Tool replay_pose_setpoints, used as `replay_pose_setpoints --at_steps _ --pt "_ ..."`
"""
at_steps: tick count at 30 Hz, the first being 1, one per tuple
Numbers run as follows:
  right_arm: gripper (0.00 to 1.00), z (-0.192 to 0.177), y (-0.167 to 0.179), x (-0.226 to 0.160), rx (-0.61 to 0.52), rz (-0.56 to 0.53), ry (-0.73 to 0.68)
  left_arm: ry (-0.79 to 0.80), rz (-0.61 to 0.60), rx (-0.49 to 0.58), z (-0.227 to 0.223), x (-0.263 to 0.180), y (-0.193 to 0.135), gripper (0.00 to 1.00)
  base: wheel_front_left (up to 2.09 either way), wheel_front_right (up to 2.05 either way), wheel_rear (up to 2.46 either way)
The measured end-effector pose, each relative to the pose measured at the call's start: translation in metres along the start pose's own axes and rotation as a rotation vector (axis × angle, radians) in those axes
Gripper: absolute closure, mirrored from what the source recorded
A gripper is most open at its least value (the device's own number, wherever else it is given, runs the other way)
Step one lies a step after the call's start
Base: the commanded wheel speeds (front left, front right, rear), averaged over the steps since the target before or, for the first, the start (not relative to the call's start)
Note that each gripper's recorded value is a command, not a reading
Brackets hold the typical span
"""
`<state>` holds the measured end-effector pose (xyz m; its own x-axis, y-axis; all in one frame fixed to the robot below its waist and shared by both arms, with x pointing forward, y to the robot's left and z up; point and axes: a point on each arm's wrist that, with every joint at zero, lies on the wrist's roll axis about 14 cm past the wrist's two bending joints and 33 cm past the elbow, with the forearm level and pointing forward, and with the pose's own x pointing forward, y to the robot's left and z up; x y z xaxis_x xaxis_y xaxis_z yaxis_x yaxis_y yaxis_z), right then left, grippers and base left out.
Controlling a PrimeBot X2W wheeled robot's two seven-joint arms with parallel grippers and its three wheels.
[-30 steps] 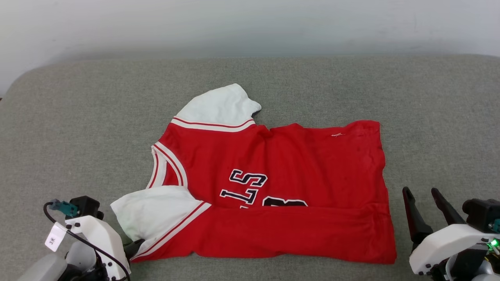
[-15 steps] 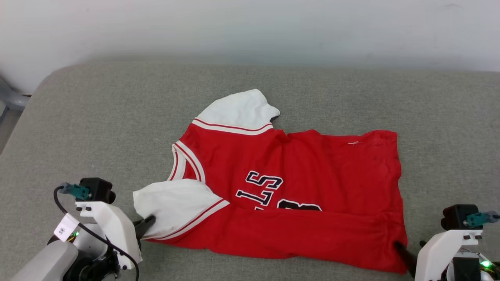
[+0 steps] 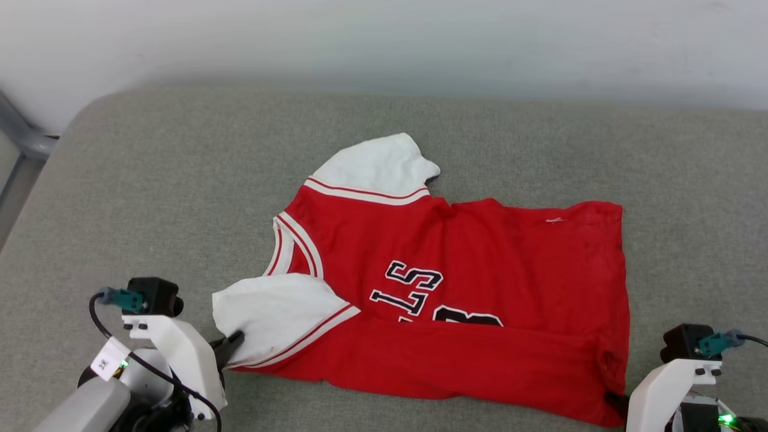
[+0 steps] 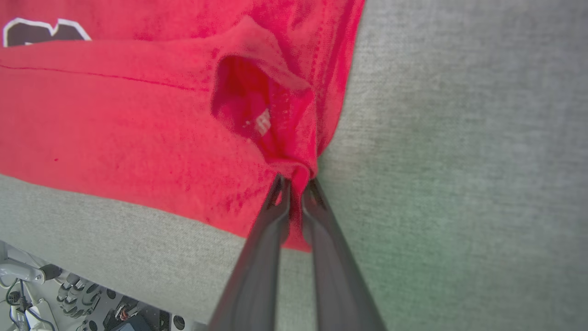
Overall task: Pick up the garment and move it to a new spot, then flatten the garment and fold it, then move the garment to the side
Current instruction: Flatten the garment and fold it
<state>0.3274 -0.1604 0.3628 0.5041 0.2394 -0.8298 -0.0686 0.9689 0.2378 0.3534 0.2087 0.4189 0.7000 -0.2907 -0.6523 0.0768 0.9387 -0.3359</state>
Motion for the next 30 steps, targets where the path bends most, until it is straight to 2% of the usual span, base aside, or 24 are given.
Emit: replay_pose_setpoints --at_steps 6,8,12,18,23,24,25,26,27,30 --pt "1.0 0.008 0.005 -0.017 -0.008 0.018 -0.066 -0.025 0.004 -0.014 -0.012 -0.015 -0.006 1.0 0.0 0.0 0.0" --pt "1.0 0.01 0.007 -0.037 -0.031 0.021 -0.112 -0.05 0.016 -0.019 -0.022 -0.033 -0.008 1.0 0.0 0.0 0.0" --pt "1.0 0.005 0.005 -0.053 -0.03 0.019 -0.137 -0.072 0.033 -0.036 -0.029 -0.049 -0.008 1.0 0.0 0.0 0.0" --pt "1.0 -0.02 0.003 -0.063 -0.006 0.011 -0.09 -0.035 0.069 -0.088 -0.056 -0.066 -0.002 1.0 0.0 0.0 0.0" --pt "1.0 -0.036 0.002 -0.059 0.035 0.01 -0.058 0.001 0.061 -0.137 -0.073 -0.061 -0.006 1.0 0.0 0.0 0.0" --pt "0.9 -0.038 0.002 -0.057 0.045 0.01 -0.058 0.007 0.058 -0.154 -0.076 -0.059 -0.007 0.98 0.0 0.0 0.0" --pt "0.63 -0.039 0.001 -0.055 0.057 0.01 -0.065 0.016 0.057 -0.161 -0.079 -0.057 -0.007 0.59 0.0 0.0 0.0" --pt "0.08 -0.041 0.002 -0.053 0.063 0.012 -0.061 0.017 0.057 -0.163 -0.08 -0.055 -0.006 0.21 0.0 0.0 0.0" --pt "0.0 -0.041 0.002 -0.052 0.069 0.016 -0.078 0.007 0.065 -0.159 -0.078 -0.053 -0.004 0.0 0.0 0.0 0.0" --pt "0.0 -0.027 0.005 -0.054 0.064 0.017 -0.186 -0.035 0.069 -0.147 -0.067 -0.048 -0.001 0.0 0.0 0.0 0.0"
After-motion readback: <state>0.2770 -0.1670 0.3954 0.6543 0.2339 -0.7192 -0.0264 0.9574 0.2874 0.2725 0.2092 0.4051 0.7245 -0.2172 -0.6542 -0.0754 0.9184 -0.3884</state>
